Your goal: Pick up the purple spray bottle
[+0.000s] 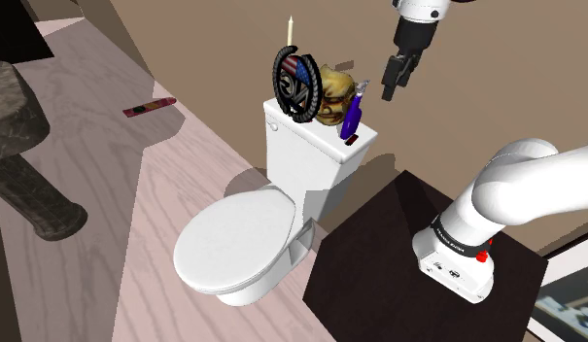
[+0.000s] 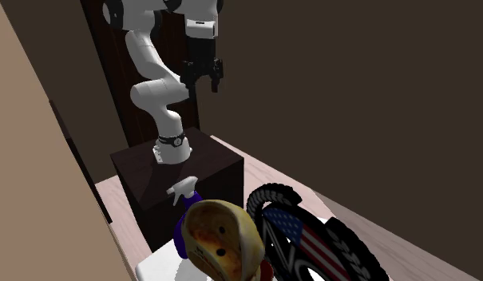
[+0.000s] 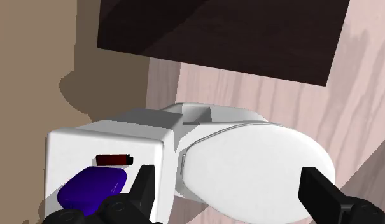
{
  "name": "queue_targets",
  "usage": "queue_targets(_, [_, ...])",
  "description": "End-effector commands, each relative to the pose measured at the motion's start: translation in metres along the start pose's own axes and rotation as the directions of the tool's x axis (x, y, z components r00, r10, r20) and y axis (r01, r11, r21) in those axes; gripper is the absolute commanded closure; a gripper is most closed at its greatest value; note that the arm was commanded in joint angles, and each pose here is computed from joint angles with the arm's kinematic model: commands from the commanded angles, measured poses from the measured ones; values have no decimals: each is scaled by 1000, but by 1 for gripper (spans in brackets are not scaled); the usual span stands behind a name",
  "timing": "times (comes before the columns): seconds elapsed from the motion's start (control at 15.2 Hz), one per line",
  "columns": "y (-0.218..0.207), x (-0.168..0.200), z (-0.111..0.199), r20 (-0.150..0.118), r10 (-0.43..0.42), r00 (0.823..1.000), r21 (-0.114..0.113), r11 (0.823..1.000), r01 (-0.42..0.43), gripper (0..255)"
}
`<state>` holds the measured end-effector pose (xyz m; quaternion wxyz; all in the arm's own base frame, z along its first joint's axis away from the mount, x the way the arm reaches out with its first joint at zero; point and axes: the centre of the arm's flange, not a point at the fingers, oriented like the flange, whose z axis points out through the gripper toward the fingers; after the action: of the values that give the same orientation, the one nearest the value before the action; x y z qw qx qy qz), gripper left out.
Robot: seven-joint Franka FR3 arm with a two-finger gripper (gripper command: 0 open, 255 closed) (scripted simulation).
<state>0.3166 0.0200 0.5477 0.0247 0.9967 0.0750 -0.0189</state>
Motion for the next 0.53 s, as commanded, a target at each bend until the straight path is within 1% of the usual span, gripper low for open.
queue_targets(0.0, [0,0,0,0,0,1000,0,1000,0,0])
queue_targets(0.07, [10,1,6,-8,-49,999,-9,999,49,0])
queue_targets(0.2, [31,6,17,-22,-146,989,-29,989,145,0])
queue_targets(0.33, [51,12,27,-35,-242,970,-50,969,240,0])
queue_targets(0.46, [70,21,38,-45,-336,941,-72,940,332,0])
